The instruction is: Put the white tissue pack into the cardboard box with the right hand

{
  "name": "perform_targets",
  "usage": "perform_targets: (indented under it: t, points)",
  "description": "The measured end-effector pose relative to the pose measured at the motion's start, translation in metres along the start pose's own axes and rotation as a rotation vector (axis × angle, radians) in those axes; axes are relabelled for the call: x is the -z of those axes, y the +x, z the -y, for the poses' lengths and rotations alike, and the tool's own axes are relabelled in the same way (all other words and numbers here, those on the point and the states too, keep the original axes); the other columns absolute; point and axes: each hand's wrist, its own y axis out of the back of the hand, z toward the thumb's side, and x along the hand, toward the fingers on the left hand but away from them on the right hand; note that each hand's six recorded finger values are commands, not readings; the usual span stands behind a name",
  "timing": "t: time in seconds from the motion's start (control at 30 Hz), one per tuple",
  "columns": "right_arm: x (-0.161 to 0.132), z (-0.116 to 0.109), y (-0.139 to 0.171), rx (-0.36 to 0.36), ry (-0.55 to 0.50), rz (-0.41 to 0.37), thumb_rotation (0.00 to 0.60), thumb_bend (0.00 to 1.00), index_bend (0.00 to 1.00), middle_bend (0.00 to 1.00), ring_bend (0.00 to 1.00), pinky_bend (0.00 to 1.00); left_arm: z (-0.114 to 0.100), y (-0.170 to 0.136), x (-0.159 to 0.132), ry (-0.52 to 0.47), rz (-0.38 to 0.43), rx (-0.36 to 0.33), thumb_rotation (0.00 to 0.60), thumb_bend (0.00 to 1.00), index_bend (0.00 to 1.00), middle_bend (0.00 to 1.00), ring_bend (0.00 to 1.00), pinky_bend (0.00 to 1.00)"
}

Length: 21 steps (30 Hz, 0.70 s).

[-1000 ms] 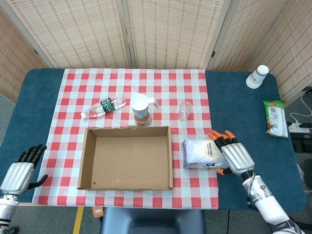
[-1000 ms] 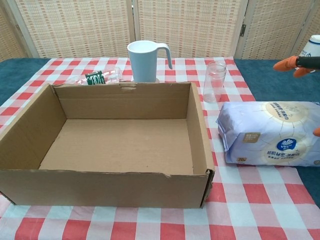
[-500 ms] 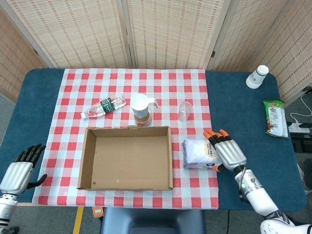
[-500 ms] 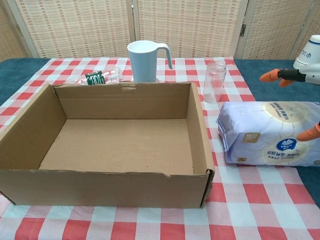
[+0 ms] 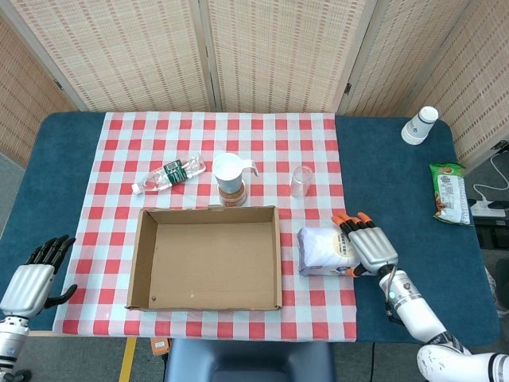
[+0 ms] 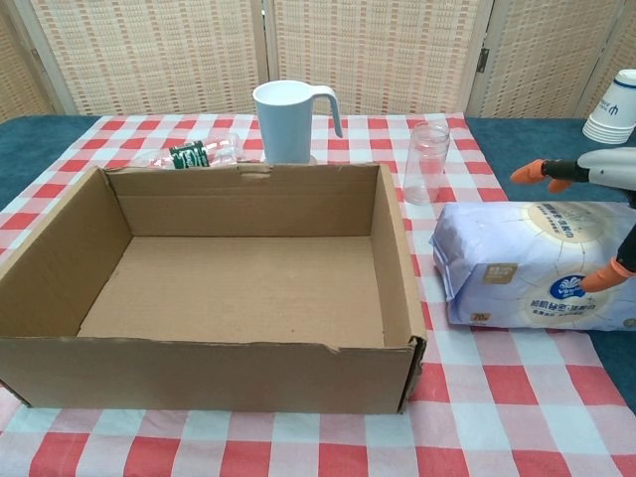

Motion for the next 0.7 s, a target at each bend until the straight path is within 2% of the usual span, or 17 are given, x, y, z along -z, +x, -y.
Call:
perform_targets:
  t: [0.4,0.53,0.7]
  points:
    - [-0.004,0.008,-0.007,-0.037,0.002,-0.023,0.600,0.00,0.01,0.00,0.00,0.00,0.000,0.000,0.000,-0.001,0.001,0.000,0.600,0.28,0.05,0.00,0.00,0.13]
    - [-0.002,0.010,-0.007,-0.048,0.002,-0.022,0.600,0.00,0.07,0.01,0.00,0.07,0.000,-0.001,0.000,-0.001,-0.001,0.000,0.600,0.28,0.05,0.00,0.00,0.13]
    - [0.000,0.011,-0.010,-0.034,0.003,-0.009,0.600,0.00,0.18,0.09,0.03,0.18,-0.001,-0.001,0.000,-0.001,0.000,0.000,0.600,0.28,0.05,0.00,0.00,0.13]
